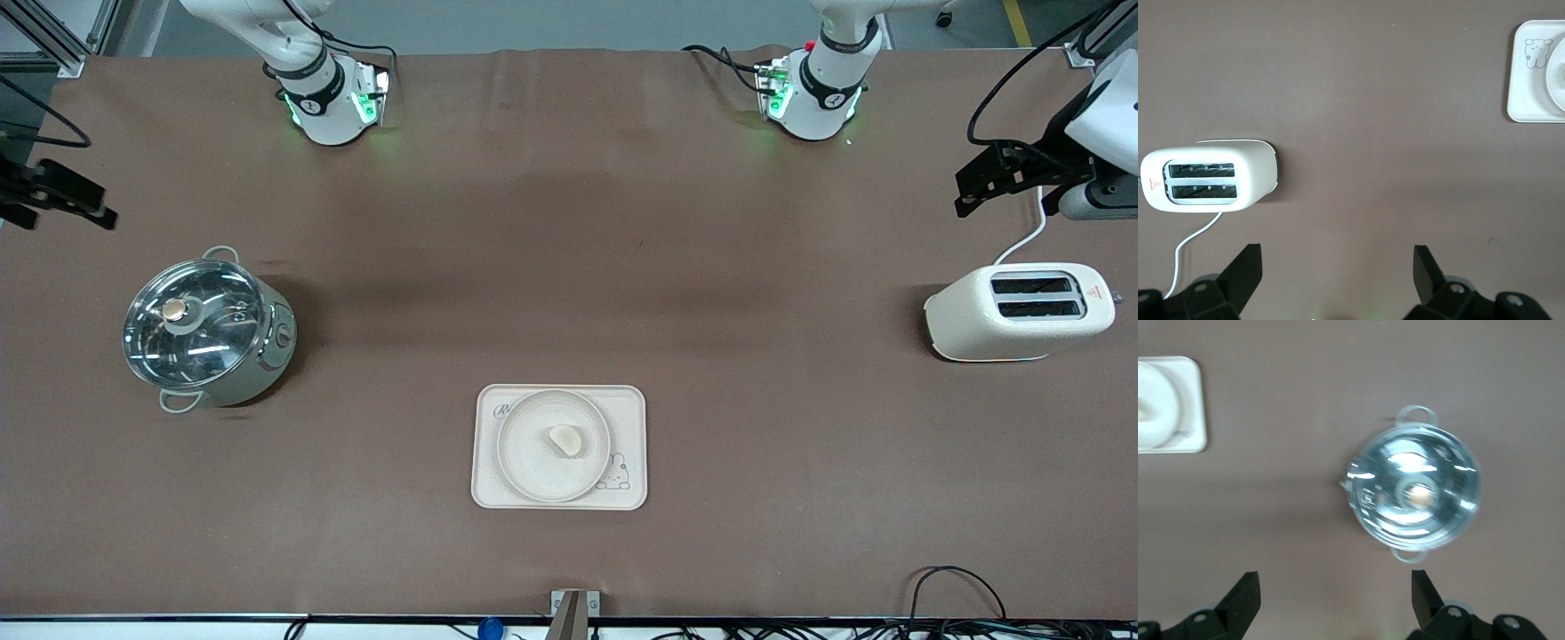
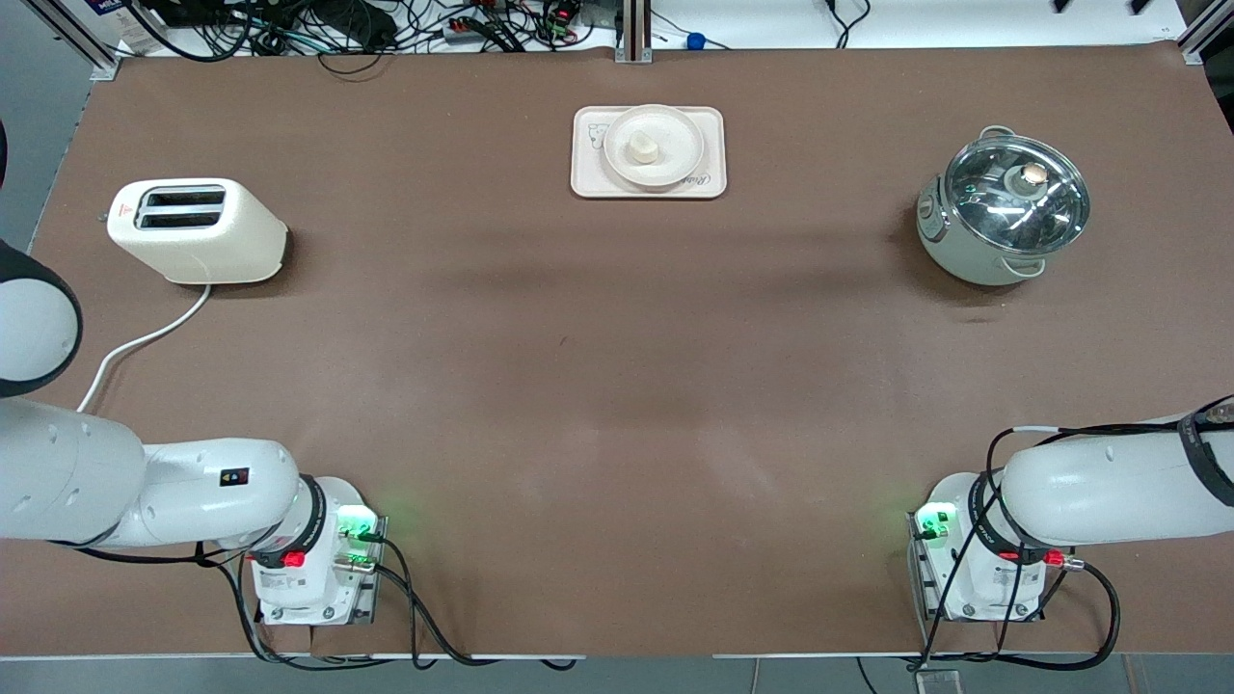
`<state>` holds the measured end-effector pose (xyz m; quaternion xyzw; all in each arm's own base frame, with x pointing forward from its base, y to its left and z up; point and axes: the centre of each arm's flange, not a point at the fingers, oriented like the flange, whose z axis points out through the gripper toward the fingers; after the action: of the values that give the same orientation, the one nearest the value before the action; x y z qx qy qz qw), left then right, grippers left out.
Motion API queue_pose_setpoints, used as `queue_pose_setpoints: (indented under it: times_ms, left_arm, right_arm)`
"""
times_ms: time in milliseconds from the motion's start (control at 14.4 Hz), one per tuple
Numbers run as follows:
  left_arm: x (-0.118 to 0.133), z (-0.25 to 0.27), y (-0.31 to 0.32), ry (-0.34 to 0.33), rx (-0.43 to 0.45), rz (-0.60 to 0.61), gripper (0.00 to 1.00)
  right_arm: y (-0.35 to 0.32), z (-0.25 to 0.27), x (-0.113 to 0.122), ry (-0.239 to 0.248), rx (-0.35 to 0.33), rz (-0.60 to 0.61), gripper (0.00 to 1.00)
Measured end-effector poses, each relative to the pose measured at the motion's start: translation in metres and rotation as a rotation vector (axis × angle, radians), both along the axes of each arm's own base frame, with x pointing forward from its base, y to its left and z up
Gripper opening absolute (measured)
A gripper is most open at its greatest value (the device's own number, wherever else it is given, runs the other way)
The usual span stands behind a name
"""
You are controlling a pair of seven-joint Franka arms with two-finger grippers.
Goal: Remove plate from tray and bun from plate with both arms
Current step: 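Reach the right gripper toward the white plate on the tray, then lower the right gripper and grasp the plate rim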
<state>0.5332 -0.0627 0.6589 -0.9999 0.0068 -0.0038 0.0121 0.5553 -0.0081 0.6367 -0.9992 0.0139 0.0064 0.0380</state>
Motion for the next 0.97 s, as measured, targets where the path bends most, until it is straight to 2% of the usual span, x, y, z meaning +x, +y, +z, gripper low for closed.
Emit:
queue_pose_setpoints:
  times_ms: [139, 417, 625, 972]
  left_arm:
    - [0.001, -0.002, 0.001, 0.004, 0.000, 0.002, 1.00]
    - [0.003, -0.005, 0.002, 0.010, -0.001, 0.002, 1.00]
    - [0.005, -0.009, 0.002, 0.016, -0.001, 0.004, 1.00]
    - [0.016, -0.021, 0.004, 0.025, -0.006, 0.006, 1.00]
  right_arm:
    - [0.052, -0.052, 0.030, -0.030, 0.018, -0.033, 1.00]
    - [0.179, -0.195, 0.081, -0.026, 0.041, -0.086, 1.00]
    - [0.252, -0.285, 0.094, -0.026, 0.035, -0.155, 1.00]
    - [0.333, -0.374, 0.116, -0.112, 0.062, -0.243, 0.98]
